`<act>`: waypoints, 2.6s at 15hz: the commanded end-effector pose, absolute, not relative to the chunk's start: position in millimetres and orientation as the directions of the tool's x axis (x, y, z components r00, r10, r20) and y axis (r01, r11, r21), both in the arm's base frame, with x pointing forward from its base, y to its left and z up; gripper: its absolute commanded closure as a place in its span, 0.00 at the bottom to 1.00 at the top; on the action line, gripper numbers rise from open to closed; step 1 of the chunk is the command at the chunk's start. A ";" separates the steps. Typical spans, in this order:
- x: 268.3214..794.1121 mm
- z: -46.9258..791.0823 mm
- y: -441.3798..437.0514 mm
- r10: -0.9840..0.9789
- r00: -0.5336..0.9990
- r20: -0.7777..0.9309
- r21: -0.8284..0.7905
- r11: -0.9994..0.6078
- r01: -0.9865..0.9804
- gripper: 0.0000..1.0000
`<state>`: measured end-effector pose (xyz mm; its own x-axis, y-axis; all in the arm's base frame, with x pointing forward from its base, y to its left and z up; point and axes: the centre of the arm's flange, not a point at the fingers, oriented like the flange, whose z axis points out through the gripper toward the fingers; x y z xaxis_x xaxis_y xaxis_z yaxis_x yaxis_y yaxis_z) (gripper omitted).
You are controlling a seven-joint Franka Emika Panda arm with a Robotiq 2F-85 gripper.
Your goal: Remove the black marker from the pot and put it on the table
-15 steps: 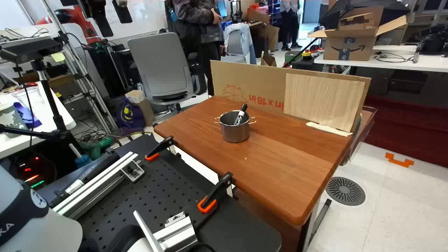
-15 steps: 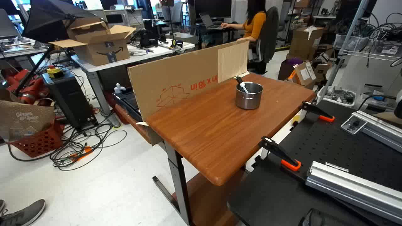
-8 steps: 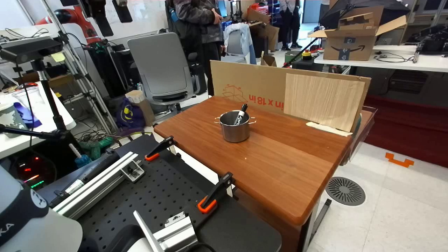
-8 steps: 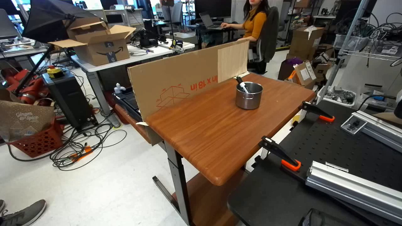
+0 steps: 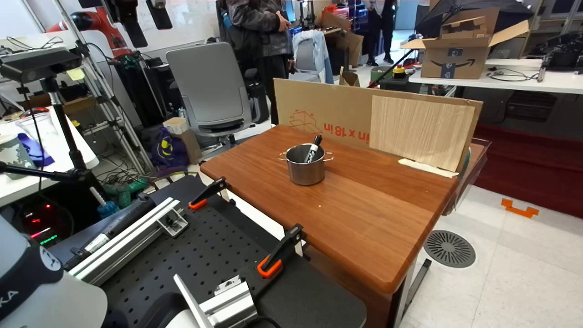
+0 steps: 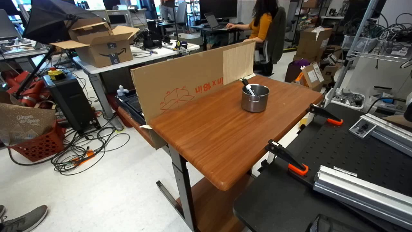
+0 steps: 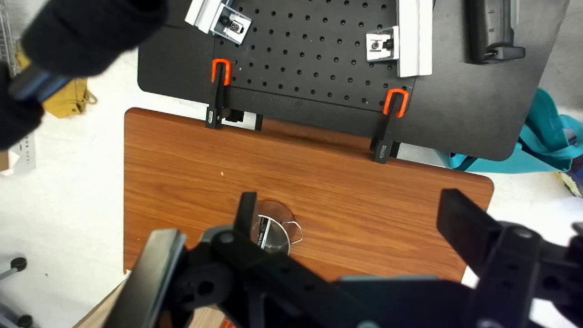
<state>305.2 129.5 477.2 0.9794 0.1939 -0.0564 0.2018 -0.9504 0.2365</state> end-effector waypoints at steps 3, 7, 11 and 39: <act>305.2 477.2 129.5 0.194 0.979 -0.056 0.236 -0.950 0.202 0.00; 308.8 472.1 124.2 0.196 0.980 -0.039 0.243 -0.949 0.199 0.00; 322.6 464.1 116.7 0.217 0.976 0.002 0.247 -0.946 0.210 0.00; 528.5 276.7 14.8 0.136 0.988 0.073 -0.064 -0.988 0.140 0.00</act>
